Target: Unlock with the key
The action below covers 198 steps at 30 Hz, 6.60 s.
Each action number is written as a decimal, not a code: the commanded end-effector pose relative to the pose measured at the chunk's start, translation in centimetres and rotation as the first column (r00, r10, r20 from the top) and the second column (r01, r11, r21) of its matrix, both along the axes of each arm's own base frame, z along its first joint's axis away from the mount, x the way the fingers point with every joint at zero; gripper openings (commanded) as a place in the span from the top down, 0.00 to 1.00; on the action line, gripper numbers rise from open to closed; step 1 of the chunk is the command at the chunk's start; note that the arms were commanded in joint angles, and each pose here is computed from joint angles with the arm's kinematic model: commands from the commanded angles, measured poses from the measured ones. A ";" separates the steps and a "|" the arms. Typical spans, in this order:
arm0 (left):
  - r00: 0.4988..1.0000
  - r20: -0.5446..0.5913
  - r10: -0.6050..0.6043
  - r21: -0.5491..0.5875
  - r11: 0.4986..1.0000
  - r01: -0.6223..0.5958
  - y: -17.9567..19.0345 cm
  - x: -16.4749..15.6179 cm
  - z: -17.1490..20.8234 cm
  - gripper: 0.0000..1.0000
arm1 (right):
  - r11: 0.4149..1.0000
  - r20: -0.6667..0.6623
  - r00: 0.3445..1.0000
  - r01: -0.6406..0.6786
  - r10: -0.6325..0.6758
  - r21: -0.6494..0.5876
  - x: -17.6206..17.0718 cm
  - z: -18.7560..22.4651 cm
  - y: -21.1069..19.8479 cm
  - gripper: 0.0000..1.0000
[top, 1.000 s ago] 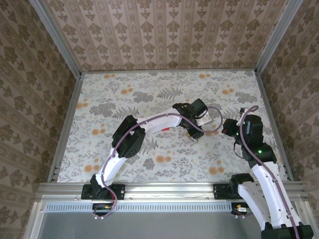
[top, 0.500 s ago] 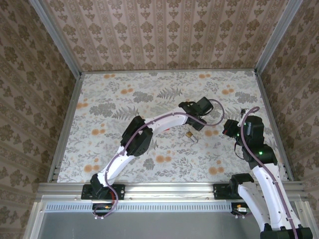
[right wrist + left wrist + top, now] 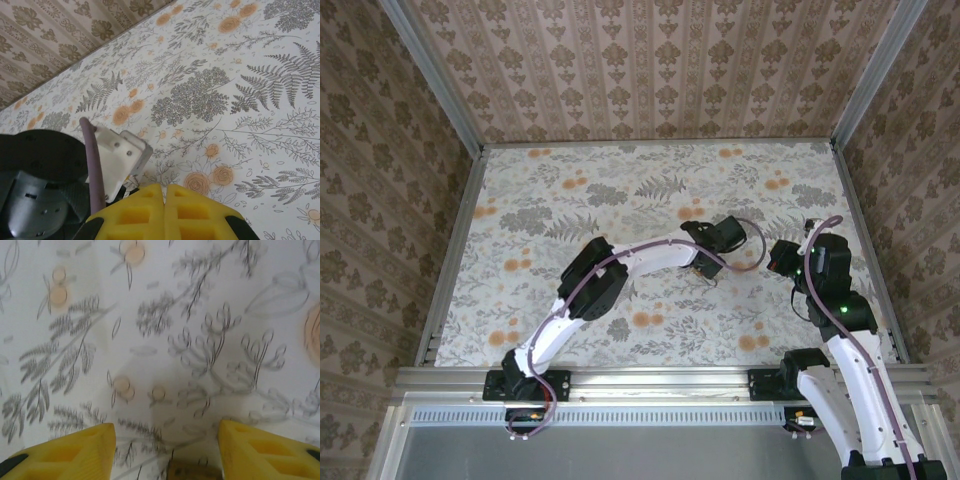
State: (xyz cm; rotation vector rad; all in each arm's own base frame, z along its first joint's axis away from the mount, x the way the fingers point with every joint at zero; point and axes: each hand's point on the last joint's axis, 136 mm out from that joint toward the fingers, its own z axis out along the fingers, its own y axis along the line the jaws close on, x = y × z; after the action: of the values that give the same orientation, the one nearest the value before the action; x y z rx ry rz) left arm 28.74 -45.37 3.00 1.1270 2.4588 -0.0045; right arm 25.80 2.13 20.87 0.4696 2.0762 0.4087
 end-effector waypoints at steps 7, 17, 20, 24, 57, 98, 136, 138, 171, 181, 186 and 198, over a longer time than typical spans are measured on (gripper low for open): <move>1.000 0.017 0.007 0.030 1.000 -0.008 2.9 -1.5 2.2 0.43 | 1.000 0.033 0.999 -0.003 0.004 -0.004 -0.3 1.5 -0.1 1.00; 1.000 0.002 -0.012 0.054 0.998 0.012 4.5 -4.0 1.9 0.43 | 1.000 0.047 0.999 -0.005 0.005 -0.004 -0.4 2.2 -0.1 1.00; 1.000 -0.001 -0.009 0.054 0.998 0.009 5.3 -4.3 1.6 0.42 | 1.000 0.049 0.999 -0.004 0.004 -0.001 -0.3 2.3 0.0 1.00; 0.999 -0.030 -0.043 0.011 0.999 0.044 5.0 -4.7 1.1 0.43 | 1.000 0.052 0.999 -0.005 0.005 0.002 -0.2 2.4 0.0 1.00; 0.777 -0.478 -0.409 -0.055 0.897 0.438 5.0 -8.0 2.0 0.45 | 0.995 0.032 0.999 -0.028 0.025 0.094 1.2 -0.3 1.0 1.00; 0.824 -0.432 -0.366 0.092 0.891 0.444 4.6 -4.2 -1.7 0.52 | 0.996 0.024 0.999 -0.036 0.034 0.082 0.5 -1.0 0.9 1.00; 0.911 -0.141 -0.387 -0.087 0.922 0.378 5.0 -5.3 3.3 0.74 | 0.993 0.031 0.998 -0.065 0.063 0.100 0.6 -0.1 1.3 1.00; 0.915 -0.123 -0.384 -0.091 0.923 0.375 5.2 -5.3 3.8 0.75 | 0.989 0.033 0.996 -0.081 0.078 0.121 0.7 -0.2 1.7 1.00; 0.922 0.256 -0.292 -0.386 0.843 0.374 8.8 -7.2 11.5 0.73 | 0.923 0.021 0.947 -0.317 0.321 0.218 2.6 -1.3 11.7 1.00; 0.900 0.358 -0.248 -0.460 0.793 0.401 10.0 -8.4 13.7 0.73 | 0.888 0.081 0.913 -0.407 0.399 0.215 2.0 0.2 15.1 1.00; 0.884 0.406 -0.231 -0.456 0.787 0.415 10.2 -8.9 14.4 0.73 | 0.881 0.111 0.903 -0.430 0.416 0.199 1.5 1.3 16.1 1.00; 0.846 0.482 -0.227 -0.405 0.799 0.445 10.1 -9.4 15.1 0.75 | 0.851 0.134 0.876 -0.482 0.464 0.206 0.3 3.0 18.7 1.00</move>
State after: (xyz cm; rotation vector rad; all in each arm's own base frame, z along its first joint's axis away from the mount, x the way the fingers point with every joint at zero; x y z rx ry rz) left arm 19.02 -35.39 16.47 1.2062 1.7638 -0.4766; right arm 25.73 20.49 22.20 0.0345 2.1080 0.9434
